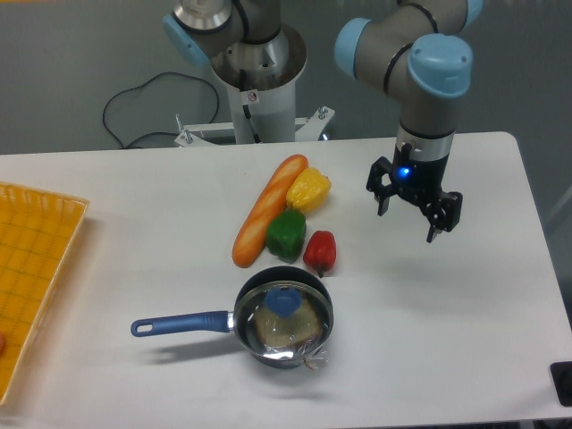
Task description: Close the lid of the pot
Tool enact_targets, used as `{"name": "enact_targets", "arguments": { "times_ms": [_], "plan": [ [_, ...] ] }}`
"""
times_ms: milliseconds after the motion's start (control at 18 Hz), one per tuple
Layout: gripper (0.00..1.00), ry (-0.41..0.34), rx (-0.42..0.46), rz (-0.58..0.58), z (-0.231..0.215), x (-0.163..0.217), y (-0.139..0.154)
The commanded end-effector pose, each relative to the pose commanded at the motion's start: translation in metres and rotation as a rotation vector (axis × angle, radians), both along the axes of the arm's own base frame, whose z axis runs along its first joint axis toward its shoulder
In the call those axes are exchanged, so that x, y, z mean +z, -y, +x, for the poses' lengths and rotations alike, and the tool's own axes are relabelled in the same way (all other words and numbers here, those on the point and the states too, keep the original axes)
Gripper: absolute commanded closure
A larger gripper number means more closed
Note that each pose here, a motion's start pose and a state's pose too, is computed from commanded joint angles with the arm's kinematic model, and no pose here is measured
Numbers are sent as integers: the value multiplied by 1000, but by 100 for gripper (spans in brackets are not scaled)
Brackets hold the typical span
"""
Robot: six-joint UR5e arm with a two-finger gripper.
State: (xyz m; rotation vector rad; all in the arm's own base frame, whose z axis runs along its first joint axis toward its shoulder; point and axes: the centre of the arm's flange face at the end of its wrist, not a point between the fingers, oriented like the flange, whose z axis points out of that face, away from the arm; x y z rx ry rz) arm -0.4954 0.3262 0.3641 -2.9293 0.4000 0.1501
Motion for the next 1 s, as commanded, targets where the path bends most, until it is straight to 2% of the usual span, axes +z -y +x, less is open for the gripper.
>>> {"name": "enact_targets", "arguments": {
  "times_ms": [167, 1000],
  "plan": [
    [0, -14, -82, -178, -9, 16, 19],
    [0, -6, -128, -183, -11, 22, 19]
  ]
}}
